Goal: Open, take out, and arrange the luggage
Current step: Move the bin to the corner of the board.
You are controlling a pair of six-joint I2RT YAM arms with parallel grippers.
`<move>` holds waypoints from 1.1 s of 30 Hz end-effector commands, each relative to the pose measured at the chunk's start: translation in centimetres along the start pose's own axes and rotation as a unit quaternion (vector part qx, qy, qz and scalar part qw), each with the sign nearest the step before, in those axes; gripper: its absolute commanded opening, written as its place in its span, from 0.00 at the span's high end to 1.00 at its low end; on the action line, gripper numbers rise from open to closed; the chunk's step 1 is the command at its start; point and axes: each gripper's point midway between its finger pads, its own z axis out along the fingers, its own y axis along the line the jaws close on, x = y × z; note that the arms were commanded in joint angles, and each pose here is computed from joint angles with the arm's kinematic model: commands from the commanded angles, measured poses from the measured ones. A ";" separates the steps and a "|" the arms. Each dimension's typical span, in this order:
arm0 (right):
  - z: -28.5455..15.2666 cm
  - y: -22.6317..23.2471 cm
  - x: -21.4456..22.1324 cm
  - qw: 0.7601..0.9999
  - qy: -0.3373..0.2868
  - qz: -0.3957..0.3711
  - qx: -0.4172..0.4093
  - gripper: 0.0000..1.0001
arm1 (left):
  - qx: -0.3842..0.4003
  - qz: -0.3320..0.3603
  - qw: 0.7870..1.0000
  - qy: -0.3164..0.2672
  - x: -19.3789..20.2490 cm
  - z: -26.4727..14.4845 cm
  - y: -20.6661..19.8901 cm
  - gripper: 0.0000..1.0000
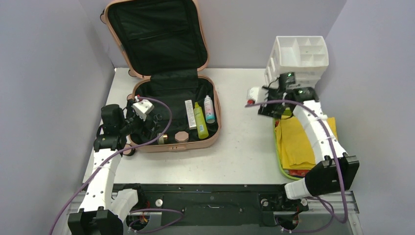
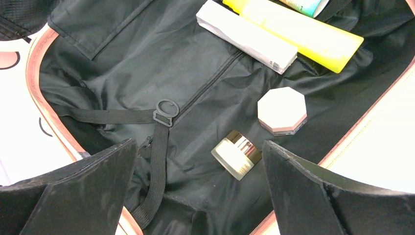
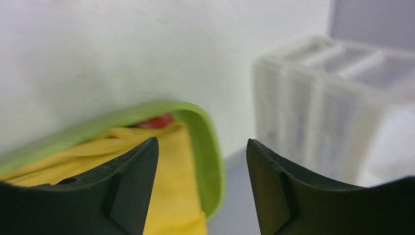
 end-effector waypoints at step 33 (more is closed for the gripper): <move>0.4 11.5 2.0 0.989 -0.008 0.061 -0.132 0.41 | 0.012 0.024 0.999 -0.043 -2.8 -0.5 -0.6 0.04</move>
